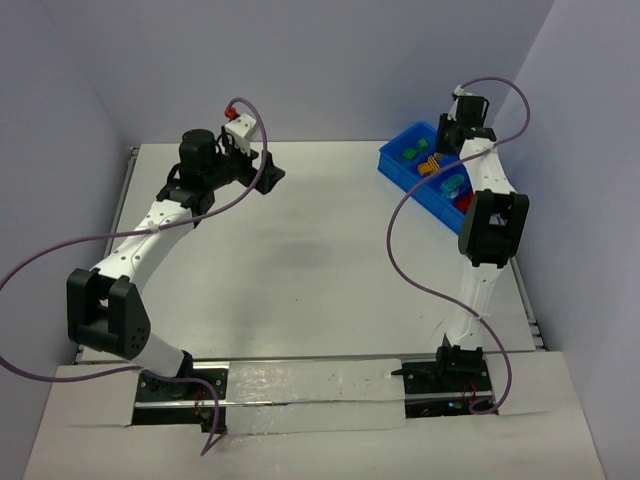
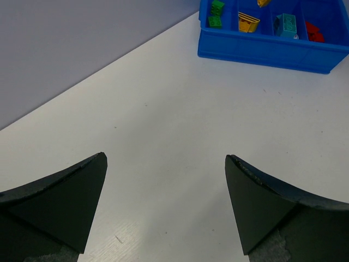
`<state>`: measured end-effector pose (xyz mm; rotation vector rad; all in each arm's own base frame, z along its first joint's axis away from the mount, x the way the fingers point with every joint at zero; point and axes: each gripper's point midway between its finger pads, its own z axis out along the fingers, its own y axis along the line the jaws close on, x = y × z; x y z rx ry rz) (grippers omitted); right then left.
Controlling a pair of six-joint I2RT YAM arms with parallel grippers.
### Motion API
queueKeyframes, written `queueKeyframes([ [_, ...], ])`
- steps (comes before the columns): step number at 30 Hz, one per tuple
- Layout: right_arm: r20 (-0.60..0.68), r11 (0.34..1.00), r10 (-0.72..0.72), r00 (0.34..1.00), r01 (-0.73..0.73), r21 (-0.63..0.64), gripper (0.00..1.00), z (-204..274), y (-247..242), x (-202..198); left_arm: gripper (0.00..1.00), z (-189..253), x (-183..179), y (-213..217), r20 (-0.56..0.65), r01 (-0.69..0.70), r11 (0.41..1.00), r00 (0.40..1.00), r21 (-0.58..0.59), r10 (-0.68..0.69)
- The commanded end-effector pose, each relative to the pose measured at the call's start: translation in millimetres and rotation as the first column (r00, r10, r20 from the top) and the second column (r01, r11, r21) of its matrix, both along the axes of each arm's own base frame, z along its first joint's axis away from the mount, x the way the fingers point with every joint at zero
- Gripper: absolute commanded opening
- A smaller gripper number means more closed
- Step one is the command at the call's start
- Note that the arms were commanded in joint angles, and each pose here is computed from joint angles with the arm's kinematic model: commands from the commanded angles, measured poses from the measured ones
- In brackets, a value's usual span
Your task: Sort the legos into containers by color
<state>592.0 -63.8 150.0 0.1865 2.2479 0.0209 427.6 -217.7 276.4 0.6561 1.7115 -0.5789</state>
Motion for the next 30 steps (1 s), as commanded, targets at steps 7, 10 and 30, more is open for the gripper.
queueKeyframes([
  [7,0.137,0.982,-0.077,0.988,0.098,-0.16,0.0,22,-41,41,0.99,7,8,4,-0.016,-0.033,0.999,0.999,0.001,0.033],
  [10,0.133,0.987,-0.058,0.989,0.077,-0.144,0.01,15,-37,45,0.99,5,10,3,-0.02,-0.032,0.999,0.999,0.006,0.032],
  [30,0.105,0.998,-0.006,0.994,0.013,-0.068,0.65,16,-18,34,0.99,-6,14,14,-0.076,-0.07,0.997,0.995,0.006,0.071],
])
